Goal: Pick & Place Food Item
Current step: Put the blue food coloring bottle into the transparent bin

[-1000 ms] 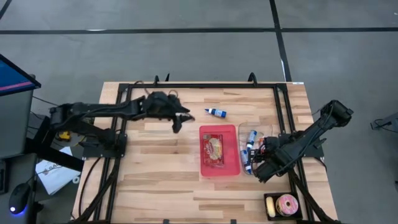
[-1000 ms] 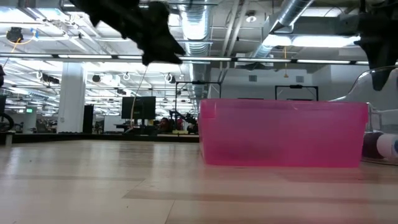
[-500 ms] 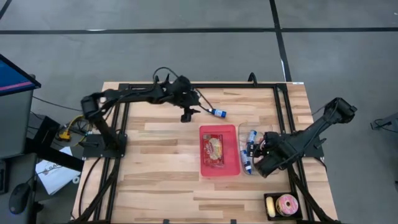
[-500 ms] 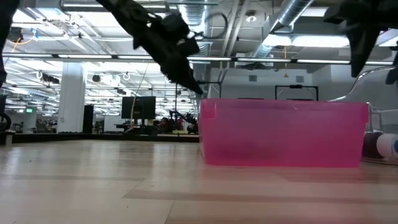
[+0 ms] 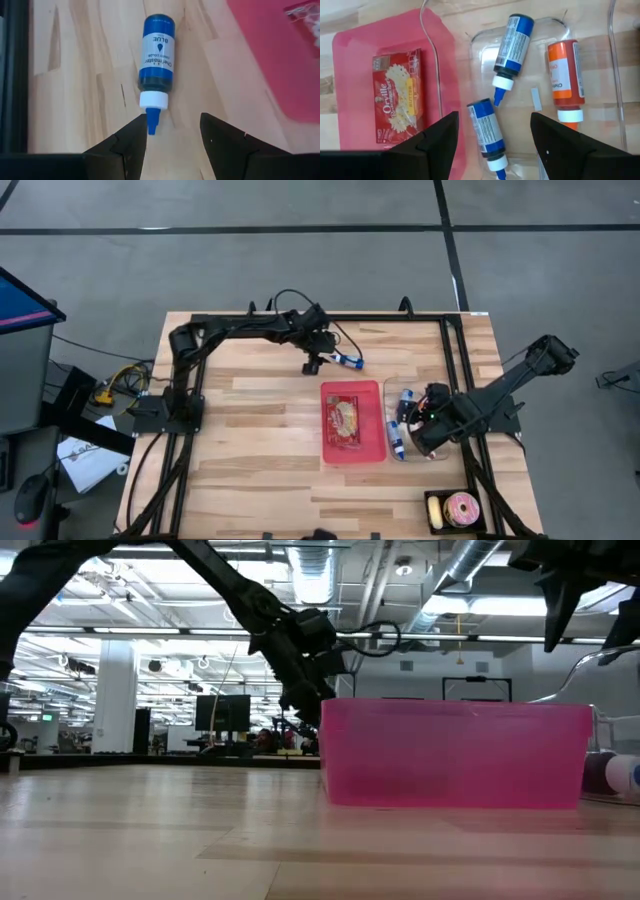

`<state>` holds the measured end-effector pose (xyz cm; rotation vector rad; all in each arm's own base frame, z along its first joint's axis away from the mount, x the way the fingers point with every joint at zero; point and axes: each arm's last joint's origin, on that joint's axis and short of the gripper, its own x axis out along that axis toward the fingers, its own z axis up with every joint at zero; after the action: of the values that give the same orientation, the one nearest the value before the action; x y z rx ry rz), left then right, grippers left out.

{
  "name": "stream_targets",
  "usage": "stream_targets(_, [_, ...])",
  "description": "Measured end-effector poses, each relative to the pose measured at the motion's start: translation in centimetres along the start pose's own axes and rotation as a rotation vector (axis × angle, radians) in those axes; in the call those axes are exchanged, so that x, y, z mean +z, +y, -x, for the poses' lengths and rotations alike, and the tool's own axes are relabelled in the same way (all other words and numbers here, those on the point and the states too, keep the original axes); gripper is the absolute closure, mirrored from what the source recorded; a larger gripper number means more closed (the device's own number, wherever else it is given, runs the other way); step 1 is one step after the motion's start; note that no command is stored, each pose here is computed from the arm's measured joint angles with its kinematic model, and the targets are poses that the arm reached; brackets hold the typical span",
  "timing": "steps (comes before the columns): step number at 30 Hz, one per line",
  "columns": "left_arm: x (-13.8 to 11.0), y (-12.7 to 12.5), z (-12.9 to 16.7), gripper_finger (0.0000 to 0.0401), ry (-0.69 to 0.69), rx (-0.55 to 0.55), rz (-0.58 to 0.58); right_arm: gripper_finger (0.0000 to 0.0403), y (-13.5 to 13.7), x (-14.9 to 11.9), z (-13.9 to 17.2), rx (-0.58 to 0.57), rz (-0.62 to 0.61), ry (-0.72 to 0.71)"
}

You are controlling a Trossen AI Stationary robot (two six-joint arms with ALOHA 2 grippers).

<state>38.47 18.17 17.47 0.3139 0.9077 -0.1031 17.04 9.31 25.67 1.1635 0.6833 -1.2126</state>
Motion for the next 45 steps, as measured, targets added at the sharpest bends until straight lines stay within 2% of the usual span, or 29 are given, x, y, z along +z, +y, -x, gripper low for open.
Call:
stream_targets(11, [0.2,1.0,-2.1,0.0225,0.008,-0.003,-0.040,0.0165,0.4,0.2,-0.2,0.026,-0.031,-0.006])
stream_targets(16, [0.7,1.3,-2.1,0.0225,-0.008,0.016,-0.047,0.0165,0.5,0.2,-0.2,0.031,-0.033,-0.005])
stream_targets(22, [0.8,0.6,-2.0,0.0225,0.023,-0.018,-0.018,0.0165,0.6,0.1,-0.1,0.040,-0.038,0.002])
stream_targets(24, [1.0,0.0,-1.3,0.0225,0.042,-0.050,0.031,0.0165,0.9,0.0,0.0,0.093,-0.046,0.000])
stream_targets(28, [3.4,-0.3,3.4,0.0225,-0.113,-0.160,0.210,0.0165,2.1,0.6,0.8,0.301,0.003,-0.072])
stream_targets(31, [5.3,-1.0,8.1,0.0225,-0.261,-0.212,0.263,0.0166,3.3,2.2,0.9,0.334,0.132,-0.135])
stream_targets(35, [6.4,-3.3,14.5,0.0225,-0.384,-0.185,0.254,0.0173,5.2,6.0,0.6,0.271,0.334,-0.178])
stream_targets(39, [5.7,-6.3,19.6,0.0225,-0.490,-0.166,0.324,0.0176,7.1,10.9,-0.6,0.265,0.510,-0.159])
stream_targets(45, [4.0,-11.0,24.8,0.0225,-0.675,0.007,0.445,0.0177,7.9,17.6,-5.0,0.288,0.655,0.001])
